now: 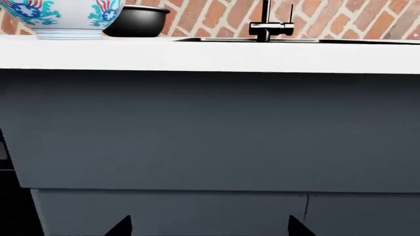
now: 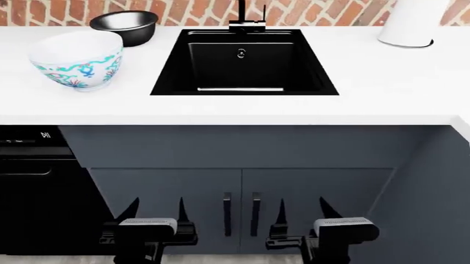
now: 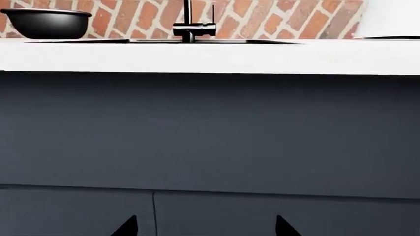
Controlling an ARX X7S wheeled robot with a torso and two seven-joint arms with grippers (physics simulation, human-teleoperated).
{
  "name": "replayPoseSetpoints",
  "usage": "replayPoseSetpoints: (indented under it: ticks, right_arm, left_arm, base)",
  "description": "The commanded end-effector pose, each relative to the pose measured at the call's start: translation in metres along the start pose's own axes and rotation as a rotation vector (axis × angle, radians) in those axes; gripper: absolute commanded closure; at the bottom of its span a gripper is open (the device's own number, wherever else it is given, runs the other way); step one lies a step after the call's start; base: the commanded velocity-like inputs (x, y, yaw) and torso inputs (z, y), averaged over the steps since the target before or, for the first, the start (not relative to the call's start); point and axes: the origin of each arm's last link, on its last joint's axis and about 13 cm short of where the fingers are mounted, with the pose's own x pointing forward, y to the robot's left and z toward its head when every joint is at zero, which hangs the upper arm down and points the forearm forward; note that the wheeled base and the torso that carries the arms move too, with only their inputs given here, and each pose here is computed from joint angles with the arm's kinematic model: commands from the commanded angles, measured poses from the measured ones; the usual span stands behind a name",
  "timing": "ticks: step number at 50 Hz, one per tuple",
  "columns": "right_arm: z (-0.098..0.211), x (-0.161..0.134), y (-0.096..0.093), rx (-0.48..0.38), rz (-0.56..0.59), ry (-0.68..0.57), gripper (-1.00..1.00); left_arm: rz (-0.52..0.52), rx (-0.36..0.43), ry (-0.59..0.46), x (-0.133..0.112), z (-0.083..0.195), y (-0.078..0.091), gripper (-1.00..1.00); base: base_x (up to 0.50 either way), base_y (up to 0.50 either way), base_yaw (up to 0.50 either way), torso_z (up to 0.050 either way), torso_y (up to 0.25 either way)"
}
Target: Stack the bowls in the sink.
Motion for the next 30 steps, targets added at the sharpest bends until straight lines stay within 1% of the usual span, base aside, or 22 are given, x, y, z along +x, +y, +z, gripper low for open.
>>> replayPoseSetpoints:
  ticks: [1,30]
  right_arm:
    - [0.0001,0.0000,0.0008,-0.004,0.013,-0.002,-1.00]
    - [-0.0006,0.0005,0.0019,-0.002,0.027,0.003,-1.00]
  left_arm:
    - [0.002,-0.004,0.005,0.0005,-0.0006,0.0006,-1.00]
    - [0.005,-0.004,0.001,0.0014,-0.0017,0.0015,-1.00]
  base:
    - [0.00,0.50,0.00,0.000,0.000]
    - [0.00,0.50,0.00,0.000,0.000]
